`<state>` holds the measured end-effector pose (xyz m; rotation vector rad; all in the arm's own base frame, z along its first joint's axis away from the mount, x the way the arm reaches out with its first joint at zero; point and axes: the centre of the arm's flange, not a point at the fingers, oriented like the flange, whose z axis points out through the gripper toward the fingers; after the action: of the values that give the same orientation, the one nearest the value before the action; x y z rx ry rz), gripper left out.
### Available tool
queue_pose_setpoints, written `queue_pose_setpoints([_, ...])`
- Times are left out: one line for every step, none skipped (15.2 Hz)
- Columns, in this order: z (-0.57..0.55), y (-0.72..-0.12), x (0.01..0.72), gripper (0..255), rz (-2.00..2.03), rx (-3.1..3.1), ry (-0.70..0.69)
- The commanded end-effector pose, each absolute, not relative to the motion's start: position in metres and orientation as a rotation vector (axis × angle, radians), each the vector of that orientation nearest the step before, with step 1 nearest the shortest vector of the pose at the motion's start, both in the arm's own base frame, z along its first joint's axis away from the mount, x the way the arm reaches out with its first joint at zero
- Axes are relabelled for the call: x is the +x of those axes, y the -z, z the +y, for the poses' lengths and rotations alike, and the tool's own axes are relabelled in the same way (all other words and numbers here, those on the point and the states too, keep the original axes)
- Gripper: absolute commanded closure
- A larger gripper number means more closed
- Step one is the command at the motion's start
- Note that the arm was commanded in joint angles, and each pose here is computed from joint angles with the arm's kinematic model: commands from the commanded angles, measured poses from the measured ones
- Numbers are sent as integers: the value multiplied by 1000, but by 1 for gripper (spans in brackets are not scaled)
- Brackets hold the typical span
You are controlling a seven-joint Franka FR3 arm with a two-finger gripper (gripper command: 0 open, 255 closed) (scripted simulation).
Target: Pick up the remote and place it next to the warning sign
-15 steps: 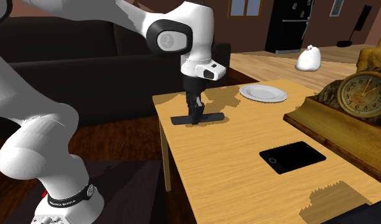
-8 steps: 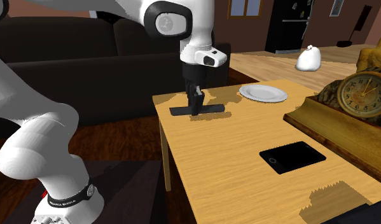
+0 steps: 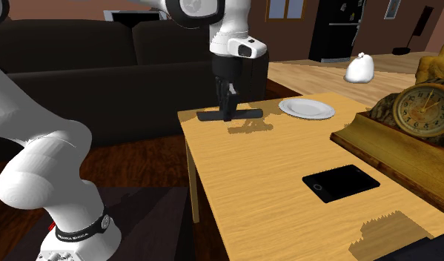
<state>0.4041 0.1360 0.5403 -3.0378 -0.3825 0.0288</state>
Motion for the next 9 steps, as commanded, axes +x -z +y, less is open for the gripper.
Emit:
queue_pose_setpoints([135,-551,405,255,-382,-3038,-29])
queue_pose_setpoints([135,-557,405,255,-382,-3038,-29])
queue_pose_setpoints([135,-562,405,255,-382,-3038,-29])
queue_pose_setpoints([135,-567,405,255,-382,-3038,-29])
queue_pose_setpoints([135,-571,405,255,-382,-3038,-29])
queue_pose_setpoints([123,-571,408,255,-382,-3038,-29])
queue_pose_setpoints([110,-571,412,255,-382,-3038,-29])
queue_pose_setpoints([97,-571,416,255,-382,-3038,-29])
queue_pose_setpoints([85,-571,420,255,-382,-3038,-29])
